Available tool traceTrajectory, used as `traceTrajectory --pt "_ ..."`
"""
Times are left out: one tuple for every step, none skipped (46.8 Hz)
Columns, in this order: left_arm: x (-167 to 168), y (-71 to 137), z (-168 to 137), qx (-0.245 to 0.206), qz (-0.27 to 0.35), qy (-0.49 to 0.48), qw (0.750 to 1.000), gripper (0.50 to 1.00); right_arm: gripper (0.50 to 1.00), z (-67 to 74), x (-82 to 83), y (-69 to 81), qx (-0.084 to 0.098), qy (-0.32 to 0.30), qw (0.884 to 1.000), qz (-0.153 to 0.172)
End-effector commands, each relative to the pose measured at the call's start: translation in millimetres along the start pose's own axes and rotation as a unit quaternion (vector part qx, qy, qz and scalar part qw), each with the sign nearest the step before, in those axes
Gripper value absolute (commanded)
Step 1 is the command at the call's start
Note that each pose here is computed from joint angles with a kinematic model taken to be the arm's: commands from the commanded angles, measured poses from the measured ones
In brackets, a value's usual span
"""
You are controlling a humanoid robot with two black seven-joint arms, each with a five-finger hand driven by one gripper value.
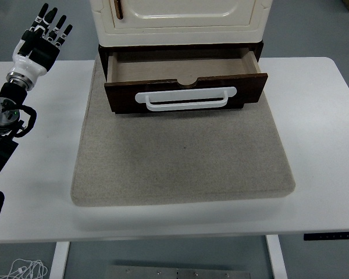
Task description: Open the drawer under the combination cabinet
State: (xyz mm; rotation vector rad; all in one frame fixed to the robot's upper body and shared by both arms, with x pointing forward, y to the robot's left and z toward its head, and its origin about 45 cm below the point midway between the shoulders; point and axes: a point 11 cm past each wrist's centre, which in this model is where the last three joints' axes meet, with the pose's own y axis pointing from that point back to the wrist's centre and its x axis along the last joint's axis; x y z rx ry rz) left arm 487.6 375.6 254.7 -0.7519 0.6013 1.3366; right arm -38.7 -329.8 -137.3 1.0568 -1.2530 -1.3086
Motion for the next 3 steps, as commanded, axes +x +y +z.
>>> traceTrajectory --pt "2.3 1.1 -0.2 -0.007 0.001 0.011 1.000 1.000 0.928 0.0 -0.2 0.0 0.000 -0.002 1.000 0.000" --pt "2.3 1.1 0.1 -0.008 0.002 0.013 1.000 1.000 0.926 -0.1 -0.3 0.0 0.000 -0.003 1.000 0.000" --pt "2.9 1.3 0.4 -0.009 0.003 0.015 1.000 1.000 0.926 -0.1 0.3 0.0 0.000 -0.003 1.000 0.000"
